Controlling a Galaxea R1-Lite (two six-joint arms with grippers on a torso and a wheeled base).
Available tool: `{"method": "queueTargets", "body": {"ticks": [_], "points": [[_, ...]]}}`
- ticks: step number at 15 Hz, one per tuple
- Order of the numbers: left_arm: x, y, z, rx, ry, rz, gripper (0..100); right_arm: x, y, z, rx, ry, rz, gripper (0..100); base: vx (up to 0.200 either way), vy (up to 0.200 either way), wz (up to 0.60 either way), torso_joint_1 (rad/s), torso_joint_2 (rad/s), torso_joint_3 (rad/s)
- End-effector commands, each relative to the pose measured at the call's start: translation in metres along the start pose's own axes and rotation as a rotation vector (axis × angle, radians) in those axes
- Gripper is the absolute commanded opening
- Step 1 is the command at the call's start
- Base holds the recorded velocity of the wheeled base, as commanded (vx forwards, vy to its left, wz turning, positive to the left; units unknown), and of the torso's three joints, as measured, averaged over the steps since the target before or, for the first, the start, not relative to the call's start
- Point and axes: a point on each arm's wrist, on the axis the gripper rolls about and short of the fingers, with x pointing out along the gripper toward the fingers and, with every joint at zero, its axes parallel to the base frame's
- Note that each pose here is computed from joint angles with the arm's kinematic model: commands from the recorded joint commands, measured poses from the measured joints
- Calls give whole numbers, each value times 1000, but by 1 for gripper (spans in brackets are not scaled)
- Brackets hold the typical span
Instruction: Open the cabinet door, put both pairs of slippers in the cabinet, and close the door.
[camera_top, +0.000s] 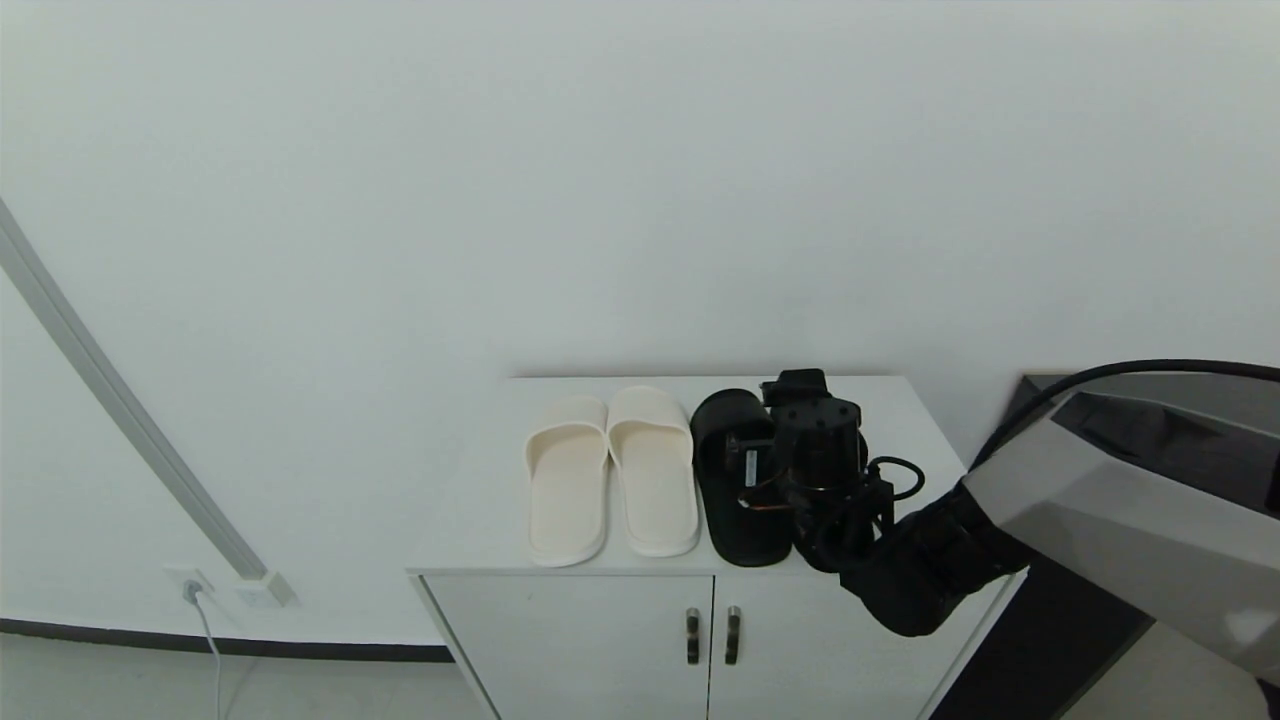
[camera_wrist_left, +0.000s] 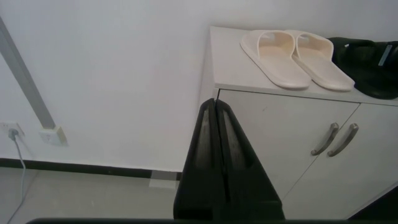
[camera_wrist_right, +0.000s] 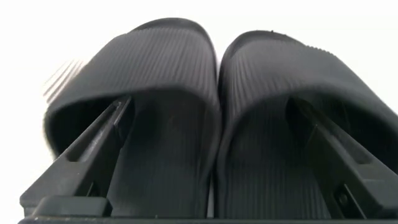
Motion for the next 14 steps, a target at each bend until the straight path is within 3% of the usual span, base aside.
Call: {"method": "queueTargets", "body": {"ticks": [1,3,4,9,14], "points": [[0,0,0,0,1,0,0,13,-2,-1,0,-11,-13,100,0,0,0,0,0,0],[0,0,0,1,1,2,0,17,-4,-3,-3,-9,-11,100,0,0,0,0,0,0],[0,0,0,1,1,2,0,17,-3,-4,-4,-8,-11,0,0,0,0,0,0,0],[0,0,0,0,1,2,0,16,-4,-3,-4,-9,-11,0,0,0,0,0,0,0],[0,0,0,0,1,2,0,-15,-16,38,-39,-60,0,0,0,0,0,0,0,0]]}}
